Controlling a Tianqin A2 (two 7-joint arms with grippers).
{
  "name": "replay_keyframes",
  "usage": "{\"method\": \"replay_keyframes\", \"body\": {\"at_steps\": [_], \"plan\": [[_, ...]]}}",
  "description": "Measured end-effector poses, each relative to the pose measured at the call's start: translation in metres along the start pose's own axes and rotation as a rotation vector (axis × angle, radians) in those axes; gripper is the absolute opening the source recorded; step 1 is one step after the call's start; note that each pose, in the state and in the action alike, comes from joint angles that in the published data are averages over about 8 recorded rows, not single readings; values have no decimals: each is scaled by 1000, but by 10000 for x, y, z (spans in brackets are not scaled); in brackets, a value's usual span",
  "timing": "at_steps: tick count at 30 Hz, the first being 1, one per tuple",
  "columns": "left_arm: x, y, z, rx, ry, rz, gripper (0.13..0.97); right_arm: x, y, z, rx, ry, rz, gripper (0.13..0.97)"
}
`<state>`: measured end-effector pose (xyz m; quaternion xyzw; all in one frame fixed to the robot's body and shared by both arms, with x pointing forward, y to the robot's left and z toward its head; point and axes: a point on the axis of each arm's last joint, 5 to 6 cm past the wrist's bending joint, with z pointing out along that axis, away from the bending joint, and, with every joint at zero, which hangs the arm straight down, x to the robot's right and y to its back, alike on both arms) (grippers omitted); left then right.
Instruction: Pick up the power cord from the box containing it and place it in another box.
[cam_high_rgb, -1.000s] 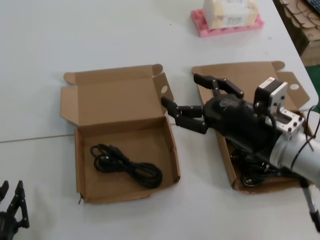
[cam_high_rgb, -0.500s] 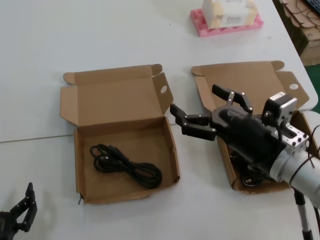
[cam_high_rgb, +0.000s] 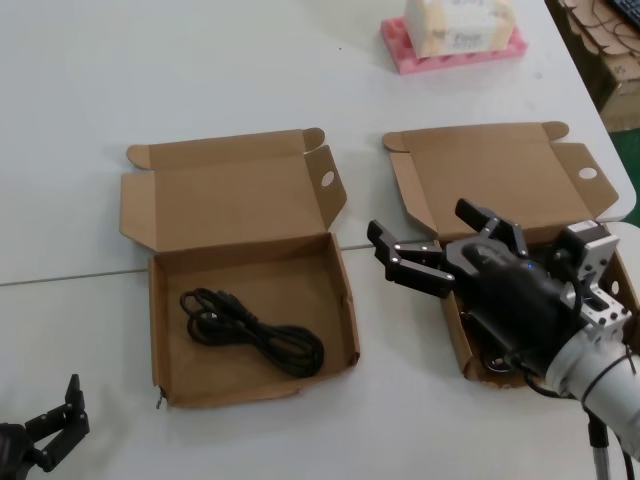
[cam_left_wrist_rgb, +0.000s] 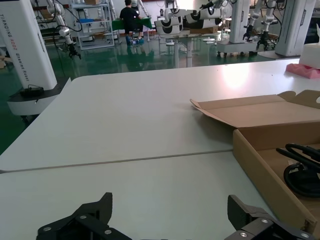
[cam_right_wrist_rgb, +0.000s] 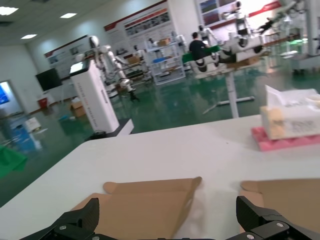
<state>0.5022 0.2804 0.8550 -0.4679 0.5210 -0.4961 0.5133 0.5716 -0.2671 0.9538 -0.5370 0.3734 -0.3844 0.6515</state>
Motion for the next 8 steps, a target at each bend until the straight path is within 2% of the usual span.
{"method": "replay_keyframes", "body": {"at_steps": [6, 8], "plan": [[0, 0, 0, 0, 0, 0, 827, -6, 116, -75, 4, 46, 51, 965], [0, 0, 0, 0, 0, 0, 827, -7, 138, -90, 4, 54, 60, 965]]}}
